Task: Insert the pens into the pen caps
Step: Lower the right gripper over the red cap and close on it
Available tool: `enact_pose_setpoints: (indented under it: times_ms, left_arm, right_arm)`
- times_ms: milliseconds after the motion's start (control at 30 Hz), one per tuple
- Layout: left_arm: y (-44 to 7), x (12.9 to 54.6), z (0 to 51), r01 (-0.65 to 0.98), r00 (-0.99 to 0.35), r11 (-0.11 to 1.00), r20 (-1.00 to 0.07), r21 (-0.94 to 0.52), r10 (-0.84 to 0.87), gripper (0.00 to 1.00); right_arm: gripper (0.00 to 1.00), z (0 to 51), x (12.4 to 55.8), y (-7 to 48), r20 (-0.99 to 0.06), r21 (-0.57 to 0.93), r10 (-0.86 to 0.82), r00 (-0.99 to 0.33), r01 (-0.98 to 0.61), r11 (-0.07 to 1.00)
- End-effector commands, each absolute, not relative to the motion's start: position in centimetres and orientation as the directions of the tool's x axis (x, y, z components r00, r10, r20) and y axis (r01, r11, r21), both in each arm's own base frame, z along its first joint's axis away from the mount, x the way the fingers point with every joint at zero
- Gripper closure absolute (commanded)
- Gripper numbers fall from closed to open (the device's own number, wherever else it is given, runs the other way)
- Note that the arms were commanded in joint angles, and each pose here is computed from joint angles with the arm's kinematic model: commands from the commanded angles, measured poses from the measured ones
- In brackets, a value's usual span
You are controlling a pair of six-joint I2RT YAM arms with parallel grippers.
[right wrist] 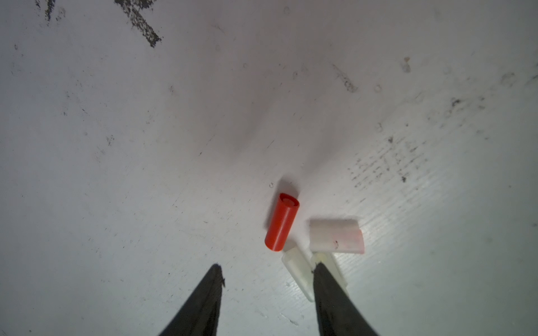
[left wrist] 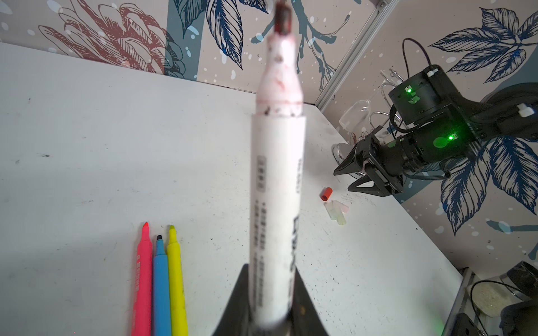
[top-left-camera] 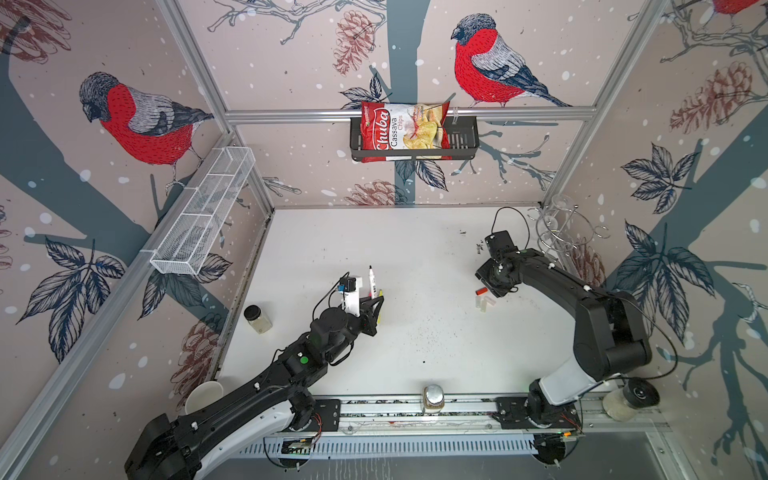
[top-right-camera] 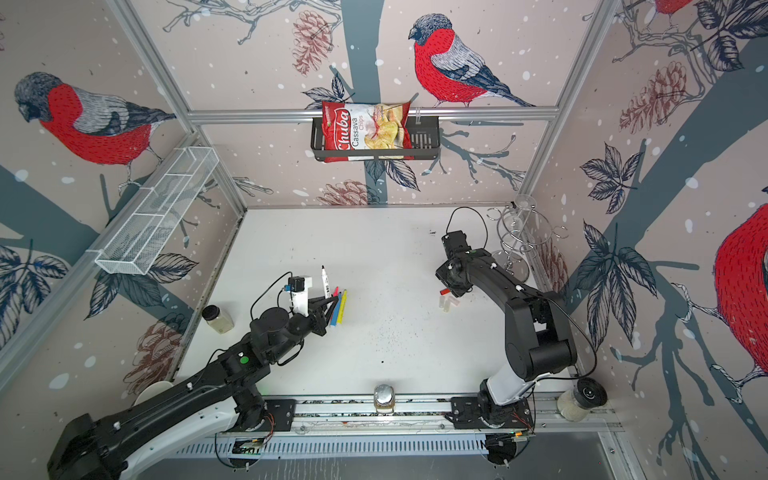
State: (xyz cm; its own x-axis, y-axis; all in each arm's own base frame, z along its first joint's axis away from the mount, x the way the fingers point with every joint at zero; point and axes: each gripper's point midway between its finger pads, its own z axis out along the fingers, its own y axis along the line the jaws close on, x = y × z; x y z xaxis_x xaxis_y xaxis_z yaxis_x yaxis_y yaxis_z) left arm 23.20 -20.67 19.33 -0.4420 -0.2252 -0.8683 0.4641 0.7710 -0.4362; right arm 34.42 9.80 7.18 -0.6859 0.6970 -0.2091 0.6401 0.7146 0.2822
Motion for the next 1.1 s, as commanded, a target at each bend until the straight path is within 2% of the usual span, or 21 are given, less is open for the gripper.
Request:
enact_pose_setpoints:
  times_ms: [0, 467, 1067]
  left_arm:
    - [-20.4, 23.4, 19.8, 0.457, -0.425, 0.775, -0.873, -0.437, -0.241, 1.0]
    - [-20.3, 23.5, 19.6, 0.449, -0.424, 0.781, -0.873, -0.434, -0.242, 1.0]
    - [-20.1, 23.6, 20.1, 0.449, -0.411, 0.786, -0.879, -0.426, -0.242, 1.0]
  right_arm:
    - [0.54, 6.6, 34.8, 10.2, -0.198, 0.288, 0.692, -0.694, 0.633, 0.718]
    - [0.54, 4.0, 34.9, 9.6, -0.166, 0.244, 0.7, -0.695, 0.659, 0.712]
    - [0.61, 2.7, 35.0, 9.5, -0.151, 0.228, 0.699, -0.699, 0.664, 0.712]
